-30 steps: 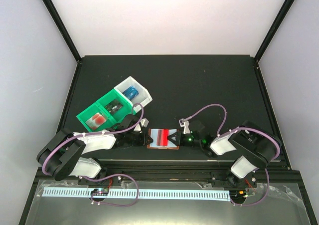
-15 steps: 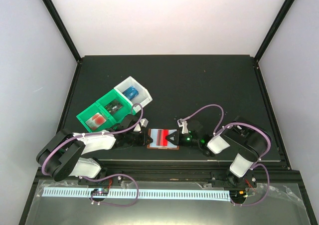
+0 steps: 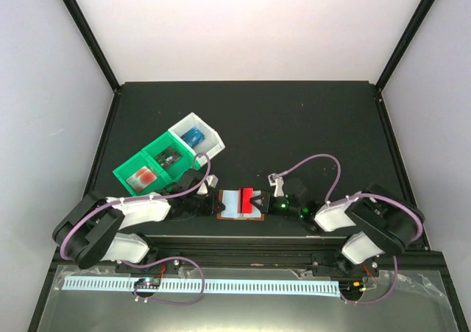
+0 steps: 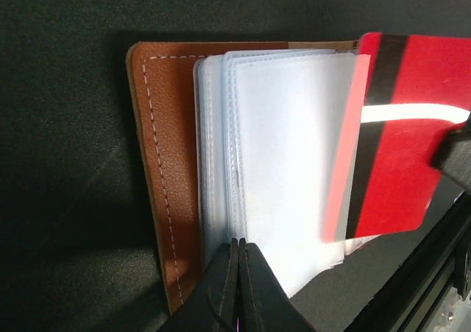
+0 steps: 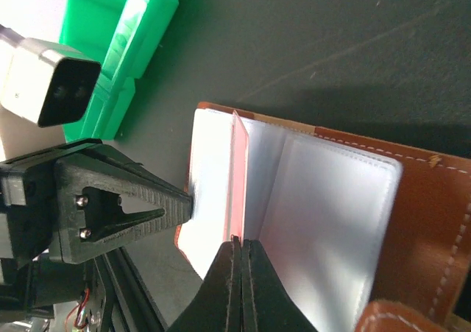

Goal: Take the credit cards out of the card holder

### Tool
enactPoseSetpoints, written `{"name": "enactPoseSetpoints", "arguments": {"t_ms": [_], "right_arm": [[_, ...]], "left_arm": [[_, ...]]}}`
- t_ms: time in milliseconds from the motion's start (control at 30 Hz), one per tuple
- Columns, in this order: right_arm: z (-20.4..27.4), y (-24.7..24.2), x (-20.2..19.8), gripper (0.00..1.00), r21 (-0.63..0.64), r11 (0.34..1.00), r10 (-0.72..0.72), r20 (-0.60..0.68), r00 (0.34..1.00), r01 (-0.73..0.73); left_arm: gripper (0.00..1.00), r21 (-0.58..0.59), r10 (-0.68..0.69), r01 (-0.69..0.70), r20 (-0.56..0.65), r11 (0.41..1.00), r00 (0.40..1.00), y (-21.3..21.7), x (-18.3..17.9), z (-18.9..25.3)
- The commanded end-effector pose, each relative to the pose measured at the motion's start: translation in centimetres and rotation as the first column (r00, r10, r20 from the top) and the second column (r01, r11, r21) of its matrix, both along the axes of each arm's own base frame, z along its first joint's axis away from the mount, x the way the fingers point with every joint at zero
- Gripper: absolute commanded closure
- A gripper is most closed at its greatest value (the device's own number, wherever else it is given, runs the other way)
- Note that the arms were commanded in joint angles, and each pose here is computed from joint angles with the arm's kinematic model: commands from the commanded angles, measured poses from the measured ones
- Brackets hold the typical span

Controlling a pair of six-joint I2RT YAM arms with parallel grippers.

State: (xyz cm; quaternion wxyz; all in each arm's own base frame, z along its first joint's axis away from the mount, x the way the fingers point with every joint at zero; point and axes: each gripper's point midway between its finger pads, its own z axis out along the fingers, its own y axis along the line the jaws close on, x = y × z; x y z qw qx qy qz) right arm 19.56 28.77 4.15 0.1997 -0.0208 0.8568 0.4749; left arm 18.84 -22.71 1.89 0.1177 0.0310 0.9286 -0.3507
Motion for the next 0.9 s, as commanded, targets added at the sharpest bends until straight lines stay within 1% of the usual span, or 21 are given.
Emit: {"name": "enactPoseSetpoints", "arguments": {"t_ms": [0, 133, 200, 367, 433, 467, 567, 667, 733, 867], "right_arm": [[-0.4, -2.2, 0.5, 0.99, -0.093, 0.993, -0.064, 0.048, 0.997, 0.068], [1.4, -2.9, 1.2, 0.99, -0.134, 0.987, -0.080, 0.114, 0.990, 0.095], [2.8, -3.3, 1.8, 0.99, -0.151, 0.982, -0.089, 0.165, 0.982, 0.114], [5.7, -4.1, 2.5, 0.99, -0.184, 0.973, -0.083, 0.281, 0.956, 0.138], [7.2, -4.1, 2.6, 0.99, -0.179, 0.975, -0.067, 0.336, 0.939, 0.134], [8.4, -4.1, 2.7, 0.99, -0.166, 0.978, -0.057, 0.376, 0.925, 0.128], [11.0, -3.8, 2.8, 0.99, -0.167, 0.981, -0.003, 0.499, 0.866, 0.100], [13.3, -3.3, 2.5, 0.99, -0.163, 0.985, 0.054, 0.623, 0.780, 0.062], [14.4, -2.9, 2.2, 0.99, -0.173, 0.984, 0.084, 0.683, 0.726, 0.049], [15.8, -1.4, 1.5, 0.99, -0.236, 0.972, 0.177, 0.773, 0.609, 0.017]], "left_arm": [[0.98, 0.059, 0.027, -0.025, -0.028, 0.998, 0.999, 1.1, -0.5, -0.8], [0.98, 0.055, 0.033, -0.032, -0.015, 0.998, 0.999, 1.1, -0.3, 0.0], [0.97, 0.038, 0.035, -0.035, 0.009, 0.999, 0.999, 0.8, 0.0, 1.3], [0.79, -0.019, 0.055, -0.054, 0.072, 0.998, 0.996, 0.4, 0.9, 5.2], [0.67, -0.046, 0.067, -0.063, 0.094, 0.997, 0.993, 0.4, 1.0, 7.1], [0.58, -0.065, 0.075, -0.068, 0.112, 0.996, 0.991, 0.3, 1.1, 8.2], [0.43, -0.123, 0.107, -0.088, 0.163, 0.989, 0.981, 0.5, 1.2, 11.1], [0.29, -0.170, 0.142, -0.109, 0.193, 0.979, 0.971, 0.9, 1.1, 13.3], [0.23, -0.209, 0.156, -0.112, 0.209, 0.972, 0.965, 1.0, 0.8, 14.8], [0.12, -0.288, 0.181, -0.111, 0.227, 0.951, 0.957, 1.1, 0.3, 17.3]]}}
